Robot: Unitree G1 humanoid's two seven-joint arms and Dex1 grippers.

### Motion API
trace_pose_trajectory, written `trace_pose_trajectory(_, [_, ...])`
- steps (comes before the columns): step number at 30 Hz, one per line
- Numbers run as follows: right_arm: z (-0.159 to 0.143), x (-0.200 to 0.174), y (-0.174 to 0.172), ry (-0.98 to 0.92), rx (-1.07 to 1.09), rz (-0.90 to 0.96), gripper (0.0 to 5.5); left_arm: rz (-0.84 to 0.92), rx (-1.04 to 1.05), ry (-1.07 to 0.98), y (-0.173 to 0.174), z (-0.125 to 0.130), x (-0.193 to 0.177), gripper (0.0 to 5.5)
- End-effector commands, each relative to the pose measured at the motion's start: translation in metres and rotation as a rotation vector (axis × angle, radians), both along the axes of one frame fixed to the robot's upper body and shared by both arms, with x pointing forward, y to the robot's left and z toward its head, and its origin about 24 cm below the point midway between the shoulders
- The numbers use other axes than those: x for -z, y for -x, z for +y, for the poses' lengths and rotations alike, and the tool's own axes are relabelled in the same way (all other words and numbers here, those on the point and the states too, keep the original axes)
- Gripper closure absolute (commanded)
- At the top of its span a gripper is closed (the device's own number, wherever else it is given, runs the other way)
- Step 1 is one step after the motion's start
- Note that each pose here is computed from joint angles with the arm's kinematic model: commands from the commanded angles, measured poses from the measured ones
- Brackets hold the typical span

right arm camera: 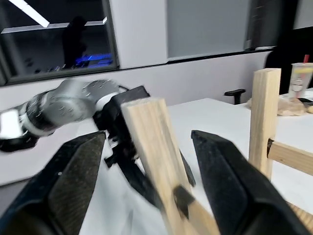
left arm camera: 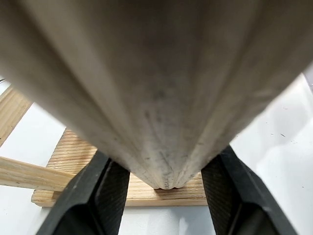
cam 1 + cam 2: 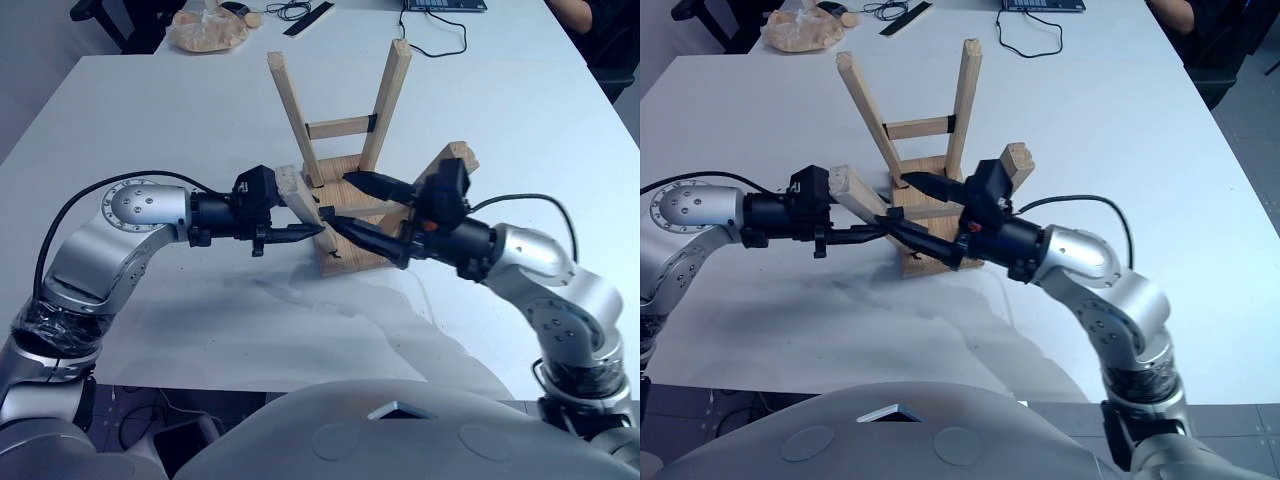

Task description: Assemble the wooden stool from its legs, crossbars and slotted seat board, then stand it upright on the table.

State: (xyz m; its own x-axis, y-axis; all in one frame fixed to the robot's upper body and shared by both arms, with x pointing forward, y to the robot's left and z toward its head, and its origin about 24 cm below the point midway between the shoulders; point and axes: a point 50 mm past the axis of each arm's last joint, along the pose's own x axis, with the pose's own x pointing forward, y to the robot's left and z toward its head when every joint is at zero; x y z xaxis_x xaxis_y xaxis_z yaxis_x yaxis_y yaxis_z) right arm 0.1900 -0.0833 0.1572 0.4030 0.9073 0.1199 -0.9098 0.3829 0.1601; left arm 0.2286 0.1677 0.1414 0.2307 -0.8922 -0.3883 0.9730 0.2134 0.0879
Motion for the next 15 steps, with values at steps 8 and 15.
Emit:
trace_pose_trajectory(8, [0.012, 0.040, -0.025, 0.108, 0.398, 0.050, 2.28, 0.154, -0.062, -0.172, 0.010, 0.010, 0.038, 3.46])
trace_pose_trajectory(15, [0.018, 0.118, -0.009, 0.618, 0.342, 0.028, 2.28, 0.148, -0.059, -0.171, 0.010, 0.009, 0.036, 3.46])
